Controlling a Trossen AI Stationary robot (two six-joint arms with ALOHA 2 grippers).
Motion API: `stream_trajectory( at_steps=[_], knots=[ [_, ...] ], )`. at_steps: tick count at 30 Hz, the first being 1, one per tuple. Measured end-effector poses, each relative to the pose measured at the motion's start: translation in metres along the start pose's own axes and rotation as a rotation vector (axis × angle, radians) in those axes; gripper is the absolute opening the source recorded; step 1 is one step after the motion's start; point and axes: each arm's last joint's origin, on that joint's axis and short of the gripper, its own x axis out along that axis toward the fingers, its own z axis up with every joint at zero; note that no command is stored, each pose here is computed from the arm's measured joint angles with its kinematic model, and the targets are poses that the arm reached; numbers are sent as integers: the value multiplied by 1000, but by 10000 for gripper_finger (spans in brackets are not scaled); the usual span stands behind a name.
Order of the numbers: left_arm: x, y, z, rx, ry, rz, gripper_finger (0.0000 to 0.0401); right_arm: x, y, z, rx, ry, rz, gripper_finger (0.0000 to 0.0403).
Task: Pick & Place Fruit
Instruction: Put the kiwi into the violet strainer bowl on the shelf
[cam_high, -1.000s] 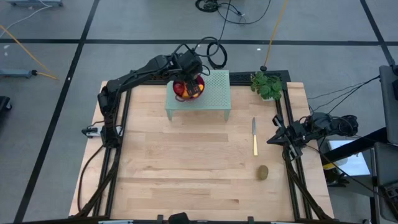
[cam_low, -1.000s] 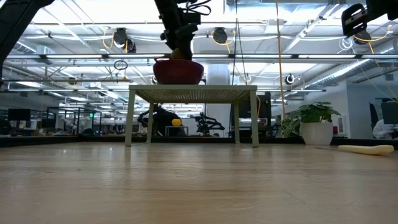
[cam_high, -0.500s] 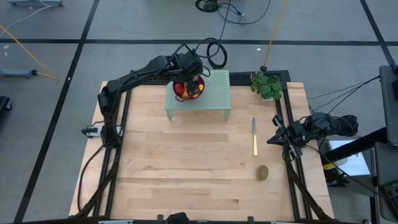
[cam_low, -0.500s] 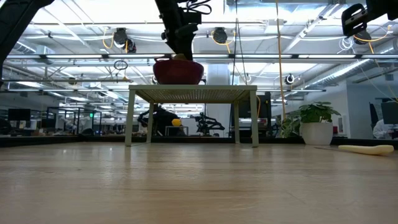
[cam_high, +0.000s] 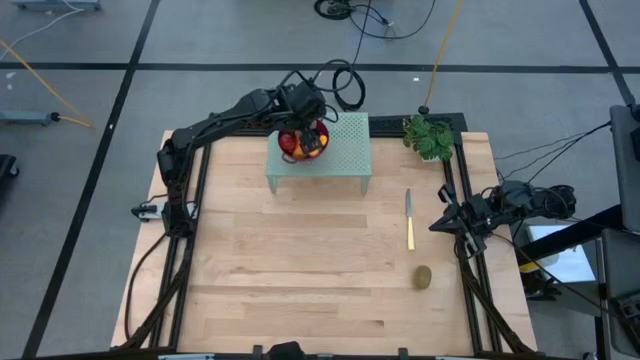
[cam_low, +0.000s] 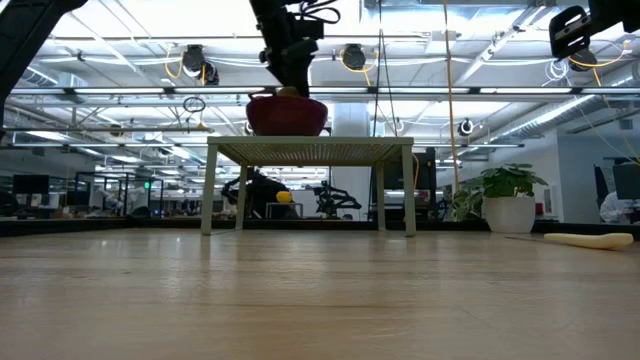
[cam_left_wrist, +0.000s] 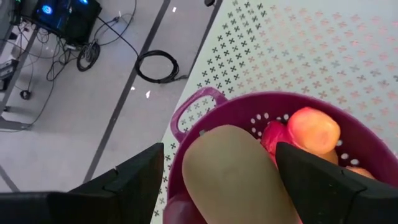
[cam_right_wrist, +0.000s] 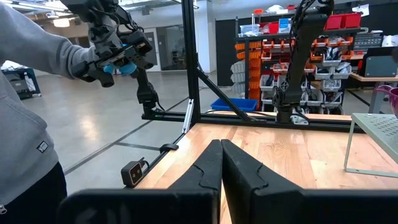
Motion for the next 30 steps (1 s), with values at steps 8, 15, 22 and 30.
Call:
stream_trajectory(
  at_steps=[8, 15, 22, 30],
  knots=[
    [0, 1, 5, -5, -53, 4, 308, 0, 0, 0, 0, 0, 0, 0],
    [-3, 2, 6, -10, -72, 9, 308, 0, 0, 0, 0, 0, 0, 0],
    [-19, 6, 10, -37, -149, 19, 308, 0, 0, 0, 0, 1, 0, 0],
    [-27, 6, 10, -43, -165, 22, 308, 0, 0, 0, 0, 2, 0, 0]
  ],
)
